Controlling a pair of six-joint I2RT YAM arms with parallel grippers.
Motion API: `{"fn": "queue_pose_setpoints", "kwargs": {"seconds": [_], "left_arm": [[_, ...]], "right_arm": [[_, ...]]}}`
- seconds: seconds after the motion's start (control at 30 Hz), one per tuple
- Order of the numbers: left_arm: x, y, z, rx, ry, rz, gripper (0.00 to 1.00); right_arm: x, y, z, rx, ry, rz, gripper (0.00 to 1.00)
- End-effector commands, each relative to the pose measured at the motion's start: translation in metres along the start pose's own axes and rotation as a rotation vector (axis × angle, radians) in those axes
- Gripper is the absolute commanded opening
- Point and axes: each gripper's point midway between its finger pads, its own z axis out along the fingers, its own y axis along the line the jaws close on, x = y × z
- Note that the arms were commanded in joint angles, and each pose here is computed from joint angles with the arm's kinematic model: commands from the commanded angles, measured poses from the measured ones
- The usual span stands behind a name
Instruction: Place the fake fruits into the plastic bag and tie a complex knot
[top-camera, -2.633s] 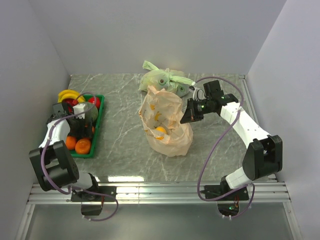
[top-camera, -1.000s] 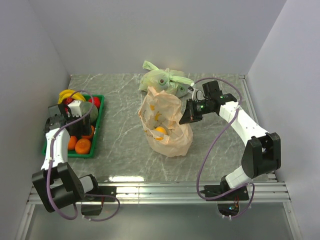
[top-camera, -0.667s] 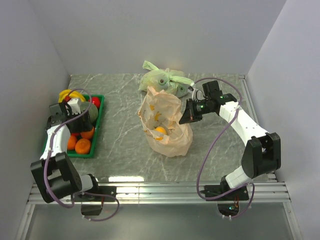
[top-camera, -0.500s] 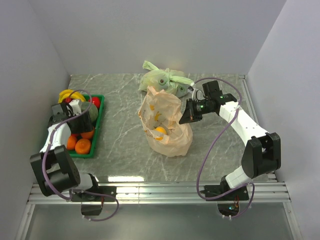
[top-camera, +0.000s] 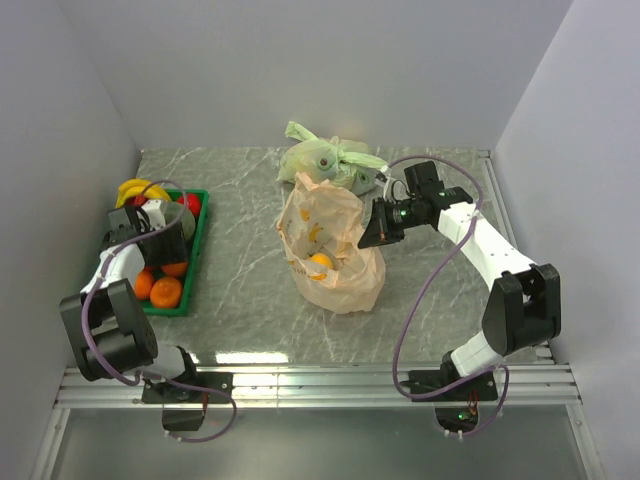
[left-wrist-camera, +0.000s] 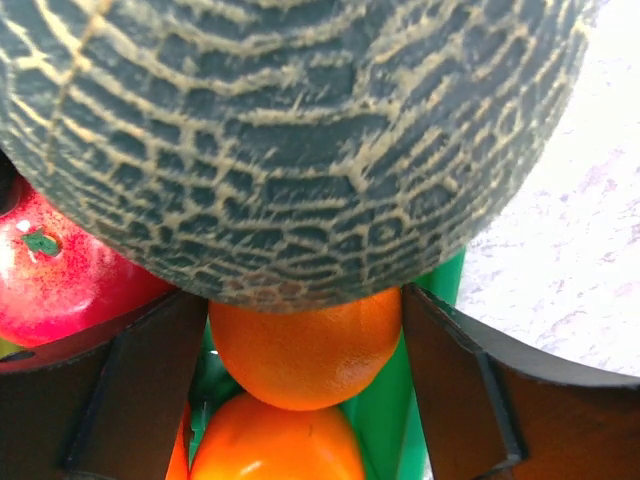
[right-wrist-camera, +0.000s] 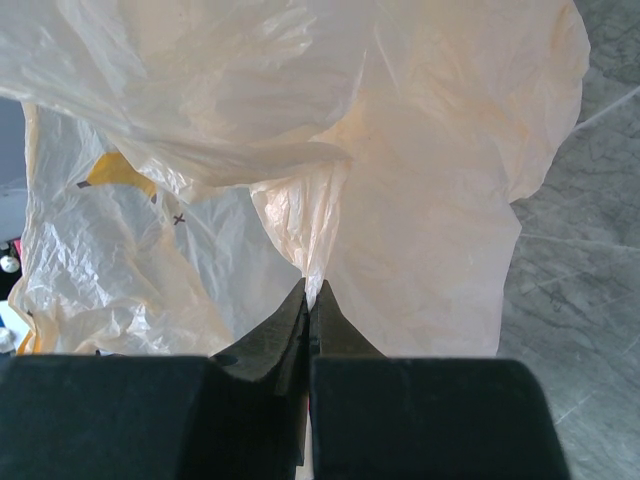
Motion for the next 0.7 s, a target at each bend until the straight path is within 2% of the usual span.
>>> {"fn": "queue_pose_setpoints", "kwargs": {"seconds": [0.0, 0.17, 0.27, 0.37, 0.47, 0.67], "left_arm": [[0.022, 0.012, 0.006, -0.046, 0.084, 0.004, 0.84], [0.026, 0.012, 0.002, -0.045, 0.097, 0.03, 0.84], [0.025, 0.011, -0.002, -0.037, 0.1, 0.037, 0.78], [0.012, 0.003, -0.014, -0.008, 0.065, 0.049, 0.63], [-0.006, -0.005, -0.035, 0.008, 0.009, 0.069, 0.55], [-0.028, -0.015, -0.075, 0.007, -0.075, 0.119, 0.5]], "right_arm": [[-0.005, 0.005, 0.0, -0.015, -0.01, -0.027, 0.0], [-0.006, 0.005, 0.0, -0.016, -0.013, -0.027, 0.0], [-0.005, 0.006, 0.0, -0.018, -0.012, -0.027, 0.0], [-0.005, 0.006, 0.0, -0.016, -0.013, -0.032, 0.0], [-0.006, 0.006, 0.0, -0.016, -0.012, -0.031, 0.0], [-0.006, 0.005, 0.0, -0.018, -0.013, -0.028, 0.0]]}}
